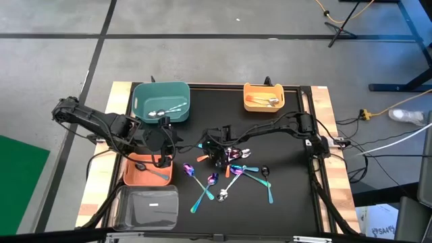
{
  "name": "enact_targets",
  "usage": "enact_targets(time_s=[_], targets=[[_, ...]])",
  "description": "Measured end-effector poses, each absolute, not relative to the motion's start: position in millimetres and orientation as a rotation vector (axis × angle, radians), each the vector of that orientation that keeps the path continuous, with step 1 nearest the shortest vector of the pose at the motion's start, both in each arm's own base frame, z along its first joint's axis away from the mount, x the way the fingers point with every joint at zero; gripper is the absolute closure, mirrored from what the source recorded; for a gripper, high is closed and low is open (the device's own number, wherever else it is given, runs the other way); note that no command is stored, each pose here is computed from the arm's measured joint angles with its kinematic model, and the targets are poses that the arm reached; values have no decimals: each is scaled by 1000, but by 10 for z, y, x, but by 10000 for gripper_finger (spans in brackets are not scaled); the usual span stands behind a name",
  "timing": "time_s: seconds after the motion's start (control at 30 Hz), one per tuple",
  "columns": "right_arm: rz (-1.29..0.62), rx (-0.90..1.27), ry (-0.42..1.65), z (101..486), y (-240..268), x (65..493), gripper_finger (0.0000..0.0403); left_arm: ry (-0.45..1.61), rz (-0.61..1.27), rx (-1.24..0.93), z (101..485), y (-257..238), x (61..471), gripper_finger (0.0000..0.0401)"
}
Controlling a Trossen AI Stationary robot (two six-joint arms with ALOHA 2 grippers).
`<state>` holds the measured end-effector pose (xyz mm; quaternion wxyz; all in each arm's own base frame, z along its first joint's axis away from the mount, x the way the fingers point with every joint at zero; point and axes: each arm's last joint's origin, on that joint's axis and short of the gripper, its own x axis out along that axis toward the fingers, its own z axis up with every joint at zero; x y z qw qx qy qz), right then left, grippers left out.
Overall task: Sort silverware by color (type)
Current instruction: Put the orange spoon into the yellow bin
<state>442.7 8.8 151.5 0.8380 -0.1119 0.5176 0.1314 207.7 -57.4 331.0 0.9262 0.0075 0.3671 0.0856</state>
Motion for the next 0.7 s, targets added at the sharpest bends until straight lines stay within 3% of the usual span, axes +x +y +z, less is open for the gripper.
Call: enact_targets(time_s=[0.7], targets=[[311, -274, 1066, 1588, 277, 4416, 340, 753, 176, 15, 3309, -574, 2076, 283]])
